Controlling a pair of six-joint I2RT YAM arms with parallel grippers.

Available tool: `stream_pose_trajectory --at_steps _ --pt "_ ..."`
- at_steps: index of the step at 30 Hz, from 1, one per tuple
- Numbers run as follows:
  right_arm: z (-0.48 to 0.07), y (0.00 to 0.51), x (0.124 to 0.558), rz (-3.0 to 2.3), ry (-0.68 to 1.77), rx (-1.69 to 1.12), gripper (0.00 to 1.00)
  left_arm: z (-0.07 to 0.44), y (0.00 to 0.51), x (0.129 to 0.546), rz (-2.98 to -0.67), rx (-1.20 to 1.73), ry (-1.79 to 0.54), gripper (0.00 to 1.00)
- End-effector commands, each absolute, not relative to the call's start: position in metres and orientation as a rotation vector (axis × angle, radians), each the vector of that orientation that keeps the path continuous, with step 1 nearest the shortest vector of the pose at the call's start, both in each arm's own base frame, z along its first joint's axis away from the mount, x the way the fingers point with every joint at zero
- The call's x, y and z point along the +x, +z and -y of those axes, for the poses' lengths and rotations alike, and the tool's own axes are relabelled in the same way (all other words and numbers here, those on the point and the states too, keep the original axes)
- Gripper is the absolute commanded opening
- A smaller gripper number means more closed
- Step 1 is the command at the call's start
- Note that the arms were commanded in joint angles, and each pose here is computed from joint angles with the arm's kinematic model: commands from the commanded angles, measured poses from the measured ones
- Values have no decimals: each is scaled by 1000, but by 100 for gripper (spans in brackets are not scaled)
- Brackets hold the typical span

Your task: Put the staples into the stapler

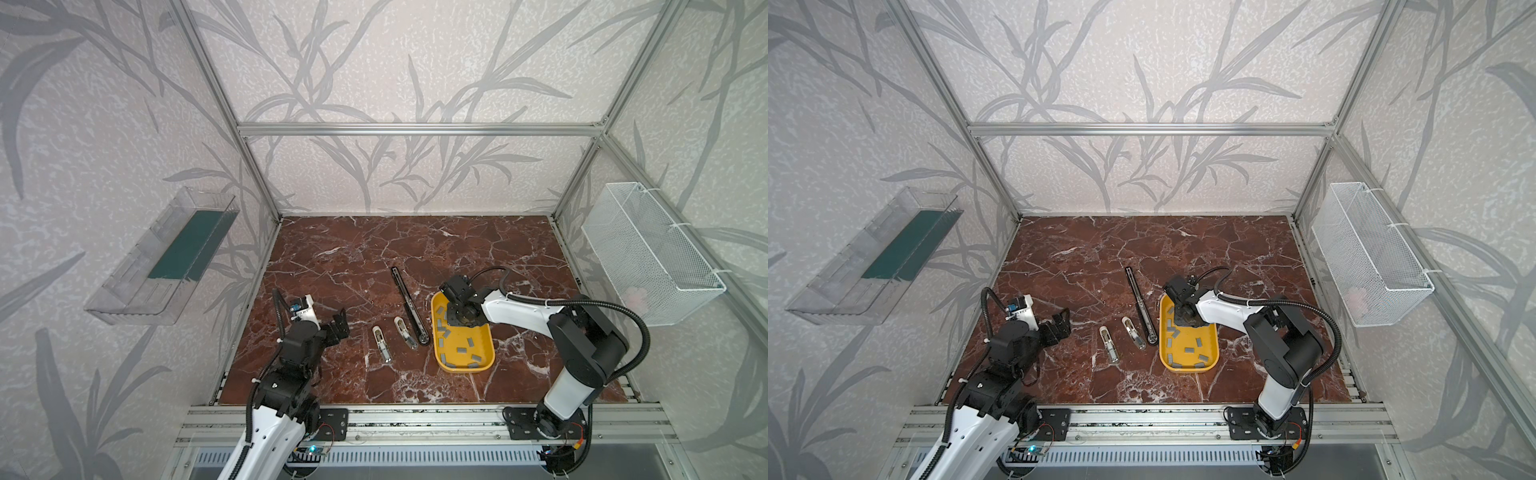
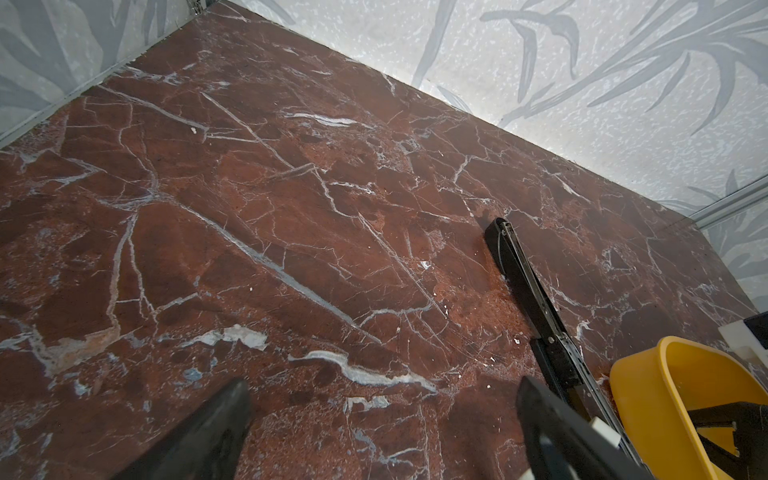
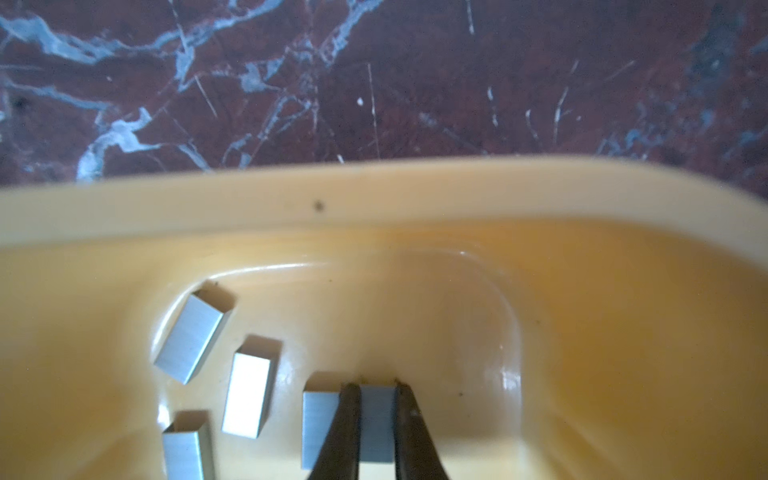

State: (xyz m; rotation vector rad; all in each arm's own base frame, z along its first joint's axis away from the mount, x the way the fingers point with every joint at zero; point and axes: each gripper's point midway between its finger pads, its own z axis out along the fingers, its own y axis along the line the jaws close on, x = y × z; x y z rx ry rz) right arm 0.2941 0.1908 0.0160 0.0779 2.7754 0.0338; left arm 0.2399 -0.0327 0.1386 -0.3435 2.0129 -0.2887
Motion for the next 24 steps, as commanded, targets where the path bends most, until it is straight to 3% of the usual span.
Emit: stream_pose_trajectory --at_steps 1,13,20,24 --pt "-178 -3 272 -2882 -55 31 10 33 143 242 -1989 -339 -293 99" --pt "-177 44 283 -2722 -17 -58 10 37 154 244 -1954 -335 -337 99" --pt "-188 63 284 -2646 38 -143 9 48 196 256 -1826 -324 -445 99" --pt "-195 72 283 -2616 58 -177 8 35 221 265 -1809 -335 -332 99"
